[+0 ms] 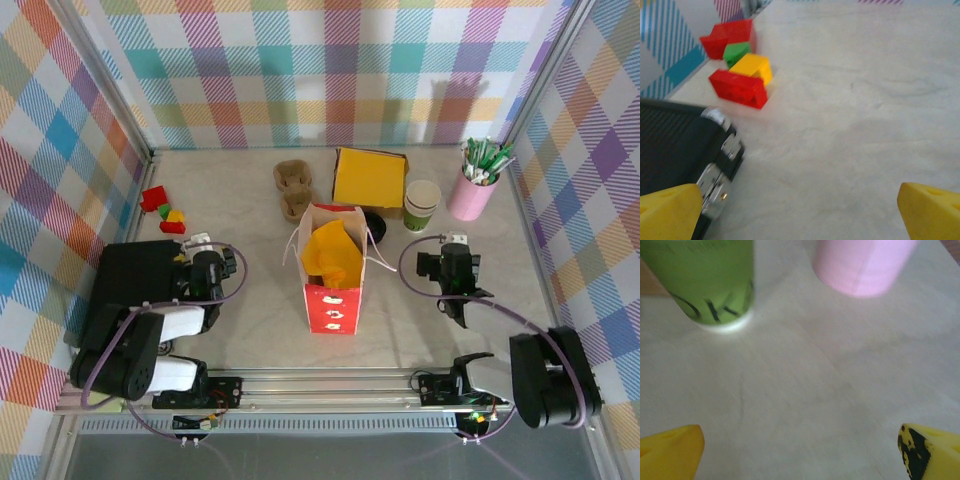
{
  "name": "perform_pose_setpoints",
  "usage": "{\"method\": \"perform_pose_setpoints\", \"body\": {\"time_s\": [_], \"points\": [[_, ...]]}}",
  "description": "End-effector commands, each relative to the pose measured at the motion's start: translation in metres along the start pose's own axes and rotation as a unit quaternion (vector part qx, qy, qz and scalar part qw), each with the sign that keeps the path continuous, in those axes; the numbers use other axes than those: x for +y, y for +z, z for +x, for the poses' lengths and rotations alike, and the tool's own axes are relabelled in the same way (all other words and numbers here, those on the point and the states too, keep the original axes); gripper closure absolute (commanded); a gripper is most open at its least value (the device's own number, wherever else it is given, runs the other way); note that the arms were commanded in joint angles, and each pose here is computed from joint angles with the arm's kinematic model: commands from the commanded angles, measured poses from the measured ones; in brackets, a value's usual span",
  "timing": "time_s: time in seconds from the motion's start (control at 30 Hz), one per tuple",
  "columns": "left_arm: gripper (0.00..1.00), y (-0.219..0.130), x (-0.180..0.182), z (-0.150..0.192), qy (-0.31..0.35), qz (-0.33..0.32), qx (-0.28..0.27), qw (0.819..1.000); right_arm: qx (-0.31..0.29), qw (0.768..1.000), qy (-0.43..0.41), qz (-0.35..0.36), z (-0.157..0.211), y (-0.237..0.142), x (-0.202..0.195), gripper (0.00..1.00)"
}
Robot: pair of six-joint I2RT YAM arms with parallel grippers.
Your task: Pack the takeout coffee
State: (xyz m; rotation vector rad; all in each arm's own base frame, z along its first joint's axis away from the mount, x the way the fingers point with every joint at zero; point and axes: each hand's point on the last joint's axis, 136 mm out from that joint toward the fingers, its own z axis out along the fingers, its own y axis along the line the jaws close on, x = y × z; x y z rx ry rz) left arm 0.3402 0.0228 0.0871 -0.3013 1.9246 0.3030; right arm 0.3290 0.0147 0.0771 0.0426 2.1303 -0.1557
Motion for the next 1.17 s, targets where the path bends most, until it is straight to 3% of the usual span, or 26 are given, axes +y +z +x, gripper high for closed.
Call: {"method": "perform_pose_setpoints", "body": {"time_s": [0.0, 0.17, 0.37, 0.47, 0.53, 1.07, 1.13], "points": [[0.00, 0.006, -0.009, -0.037, -0.039, 0.030, -0.090, 0.995, -0.126, 0.991, -0.017, -0.047, -0.059, 0.003, 0.018, 0.01], [0.00, 0.008, -0.022, -0.031, -0.019, 0.063, -0.087, 0.994, -0.140, 0.987, -0.029, -0.066, -0.068, 0.018, 0.026, 0.01], [0.00, 0.035, -0.034, -0.020, 0.000, 0.067, -0.014, 0.998, -0.115, 0.990, -0.002, -0.087, -0.058, 0.034, 0.020, 0.01], [0.00, 0.040, -0.030, -0.017, -0.008, 0.060, -0.005, 0.998, -0.114, 0.988, 0.025, -0.102, -0.052, 0.048, 0.013, 0.01], [0.00, 0.042, -0.029, -0.019, -0.012, 0.060, -0.012, 0.998, -0.086, 0.990, 0.037, -0.105, -0.048, 0.051, 0.010, 0.01], [0.00, 0.042, -0.029, -0.019, -0.012, 0.061, -0.012, 0.998, -0.091, 0.989, 0.038, -0.106, -0.049, 0.049, 0.009, 0.01], [0.00, 0.042, -0.028, -0.019, -0.013, 0.061, -0.012, 0.998, -0.113, 0.987, 0.039, -0.103, -0.052, 0.041, 0.006, 0.01]]}}
